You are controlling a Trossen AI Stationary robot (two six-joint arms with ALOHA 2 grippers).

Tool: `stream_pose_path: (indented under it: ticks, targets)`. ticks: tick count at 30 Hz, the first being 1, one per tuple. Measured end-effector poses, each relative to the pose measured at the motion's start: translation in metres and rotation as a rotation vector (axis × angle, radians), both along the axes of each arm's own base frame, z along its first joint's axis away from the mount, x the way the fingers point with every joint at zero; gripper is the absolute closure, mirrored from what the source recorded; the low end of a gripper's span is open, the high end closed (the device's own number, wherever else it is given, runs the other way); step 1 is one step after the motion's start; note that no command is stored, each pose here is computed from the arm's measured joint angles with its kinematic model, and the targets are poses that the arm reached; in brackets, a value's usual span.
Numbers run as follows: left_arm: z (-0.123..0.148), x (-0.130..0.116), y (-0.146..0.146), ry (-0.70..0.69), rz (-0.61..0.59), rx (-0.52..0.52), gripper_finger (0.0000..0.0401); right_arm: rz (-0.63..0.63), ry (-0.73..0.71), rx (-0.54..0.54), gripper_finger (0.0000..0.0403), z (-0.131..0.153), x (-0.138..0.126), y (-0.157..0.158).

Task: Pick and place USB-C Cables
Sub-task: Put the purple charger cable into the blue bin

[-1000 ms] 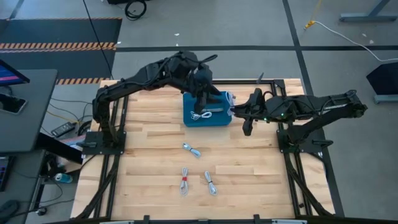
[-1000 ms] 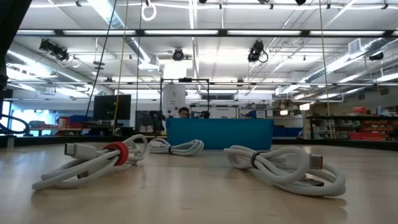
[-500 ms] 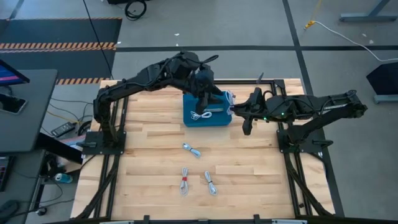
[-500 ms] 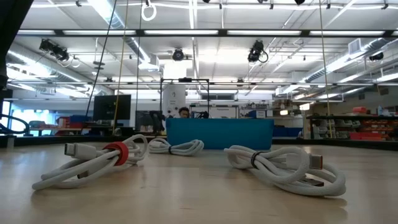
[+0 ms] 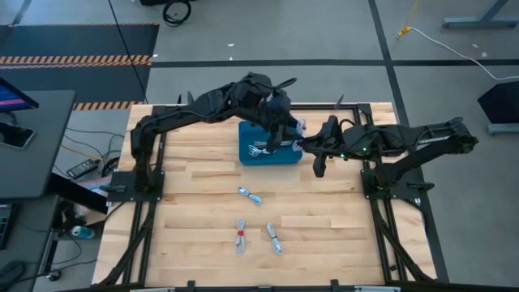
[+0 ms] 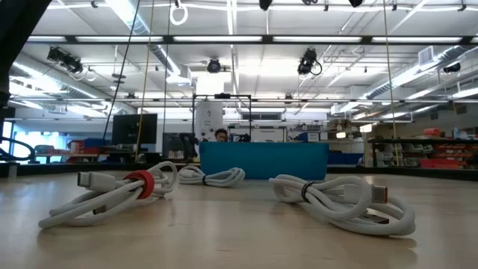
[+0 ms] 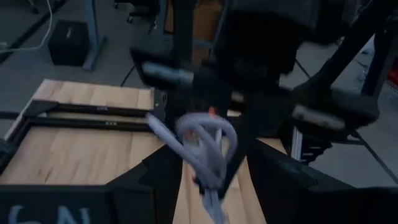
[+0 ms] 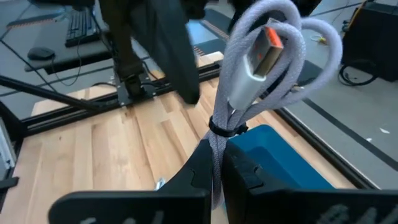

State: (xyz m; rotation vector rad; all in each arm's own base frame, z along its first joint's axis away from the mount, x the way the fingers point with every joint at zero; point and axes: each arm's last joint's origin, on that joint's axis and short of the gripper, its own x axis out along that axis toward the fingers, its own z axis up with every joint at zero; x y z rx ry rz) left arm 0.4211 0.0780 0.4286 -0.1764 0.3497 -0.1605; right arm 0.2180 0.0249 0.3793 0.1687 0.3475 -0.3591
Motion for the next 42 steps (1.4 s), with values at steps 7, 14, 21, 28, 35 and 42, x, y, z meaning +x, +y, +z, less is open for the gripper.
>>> stream_pose_path:
  ticks: [7, 14, 21, 28, 35, 42]
  targets:
    - [0.001, 0.000, 0.001, -0.006, 0.004, 0.000, 0.0215, 0.004, -0.001, 0.002, 0.0387, 0.000, 0.001, 0.000]
    - [-0.010, 0.012, 0.003, -0.002, 0.020, 0.006, 0.0224, 0.009, -0.014, -0.009, 0.0387, 0.001, 0.002, 0.000]
    - [-0.012, 0.013, 0.003, 0.007, 0.019, 0.003, 0.0351, 0.013, -0.016, -0.009, 0.0387, 0.001, 0.003, 0.001]
    - [-0.008, 0.009, 0.002, -0.003, 0.021, 0.027, 0.0354, 0.036, -0.032, -0.003, 0.0382, 0.003, 0.003, 0.001]
    - [-0.008, 0.007, 0.004, 0.005, 0.030, 0.042, 0.0354, 0.057, -0.049, 0.027, 0.0268, 0.004, 0.003, 0.004]
    - [-0.011, 0.006, 0.008, 0.032, 0.043, 0.067, 0.0354, 0.075, -0.021, 0.037, 0.0179, 0.005, -0.008, 0.002]
